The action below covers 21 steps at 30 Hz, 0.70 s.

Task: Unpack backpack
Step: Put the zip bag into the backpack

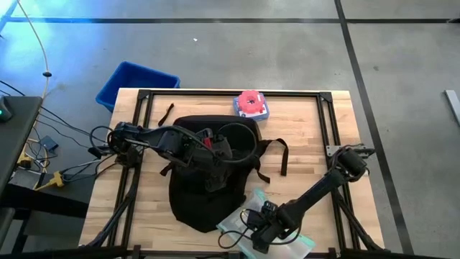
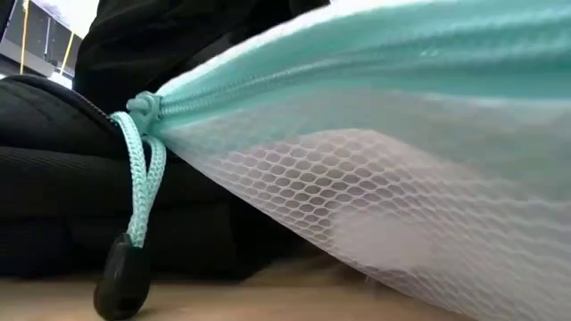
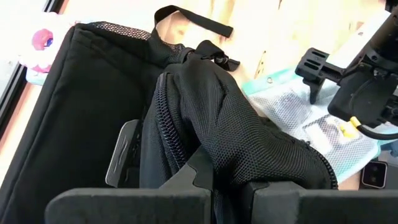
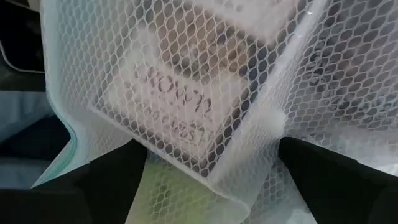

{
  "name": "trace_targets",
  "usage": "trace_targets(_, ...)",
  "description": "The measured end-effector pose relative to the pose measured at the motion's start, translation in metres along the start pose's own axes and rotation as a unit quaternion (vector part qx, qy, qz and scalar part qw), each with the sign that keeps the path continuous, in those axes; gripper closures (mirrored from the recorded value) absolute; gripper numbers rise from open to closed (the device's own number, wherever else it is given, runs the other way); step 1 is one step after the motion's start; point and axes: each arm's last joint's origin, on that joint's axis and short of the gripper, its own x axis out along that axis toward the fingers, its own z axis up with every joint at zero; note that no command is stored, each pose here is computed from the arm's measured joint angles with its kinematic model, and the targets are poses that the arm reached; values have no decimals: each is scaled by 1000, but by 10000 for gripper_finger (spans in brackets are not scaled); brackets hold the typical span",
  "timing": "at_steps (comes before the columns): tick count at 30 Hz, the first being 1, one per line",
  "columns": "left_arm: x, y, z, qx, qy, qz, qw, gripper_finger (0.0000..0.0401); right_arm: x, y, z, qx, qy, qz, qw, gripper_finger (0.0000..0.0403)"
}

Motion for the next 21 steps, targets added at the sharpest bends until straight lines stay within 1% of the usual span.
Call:
trace_targets(6,0,0,0,-4,0,0,1000,401,0,-5,1,4,-6,-23,1000,81)
trace_targets(9,0,0,0,-6,0,1,1000,401,0,-6,1,6,-7,-33,999,114)
trace_targets(12,0,0,0,-9,0,0,1000,401,0,-7,0,5,-3,-38,999,171)
trace_targets(17,0,0,0,-17,0,0,1000,400,-3,-7,-5,-3,4,-49,999,292)
trace_targets(20,0,0,0,-21,0,0,1000,400,-10,-1,-7,-25,12,-49,998,351)
trace_targets(21,0,0,0,-21,0,0,1000,400,-13,0,-9,-35,15,-59,998,367)
